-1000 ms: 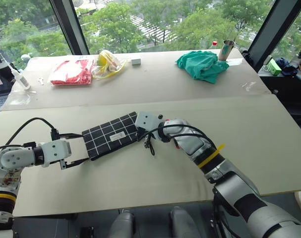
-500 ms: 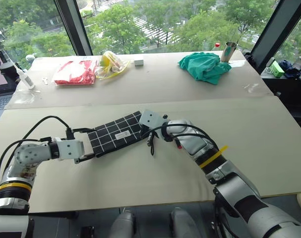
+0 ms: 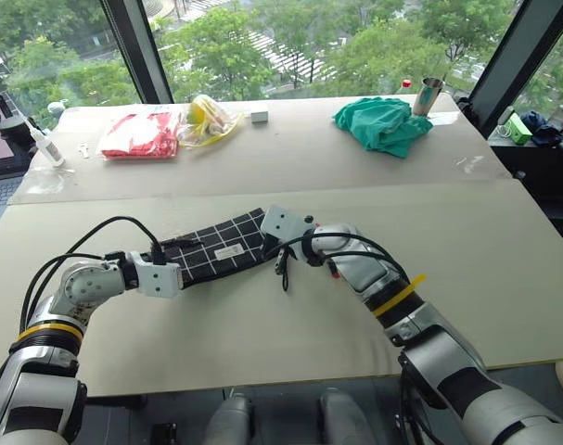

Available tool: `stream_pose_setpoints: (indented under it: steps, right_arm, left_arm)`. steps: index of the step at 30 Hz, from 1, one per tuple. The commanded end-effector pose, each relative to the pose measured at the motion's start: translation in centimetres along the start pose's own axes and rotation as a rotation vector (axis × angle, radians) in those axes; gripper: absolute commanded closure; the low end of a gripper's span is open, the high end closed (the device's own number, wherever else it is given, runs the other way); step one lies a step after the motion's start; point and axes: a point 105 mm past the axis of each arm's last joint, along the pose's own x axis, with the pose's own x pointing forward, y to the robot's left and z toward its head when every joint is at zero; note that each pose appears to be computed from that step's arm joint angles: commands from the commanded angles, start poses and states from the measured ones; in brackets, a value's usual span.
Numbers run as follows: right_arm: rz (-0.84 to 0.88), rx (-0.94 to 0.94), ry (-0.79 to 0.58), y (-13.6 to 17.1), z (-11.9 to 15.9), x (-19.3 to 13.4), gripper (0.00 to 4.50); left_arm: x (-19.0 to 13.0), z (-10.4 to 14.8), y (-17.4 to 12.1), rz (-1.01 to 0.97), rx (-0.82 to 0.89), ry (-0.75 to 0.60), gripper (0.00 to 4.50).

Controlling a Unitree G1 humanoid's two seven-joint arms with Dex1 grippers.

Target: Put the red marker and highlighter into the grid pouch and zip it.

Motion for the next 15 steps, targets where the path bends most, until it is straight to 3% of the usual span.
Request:
stream_pose_setpoints:
  steps: [1, 4, 11, 15]
  right_arm:
    - [0.002, 0.022, 0.022, 0.1, -0.8, -0.2, 4.5]
    - [0.003, 0.024, 0.022, 0.1, -0.9, -0.3, 4.5]
    - [-0.033, 0.052, -0.013, -0.9, -0.6, -0.6, 4.5]
    - [-0.08, 0.15, -0.141, -2.2, 1.4, -1.6, 3.31]
  left_arm:
    - [-0.3, 0.6, 1.2, 0.059, -0.063, -0.051, 3.31]
    - [-0.6, 0.9, 1.5, 0.069, -0.113, -0.085, 4.38]
    - [-0.8, 1.3, 1.1, 0.006, -0.184, -0.112, 4.45]
    - [-0.4, 1.6, 0.5, -0.01, -0.198, -0.119, 4.5]
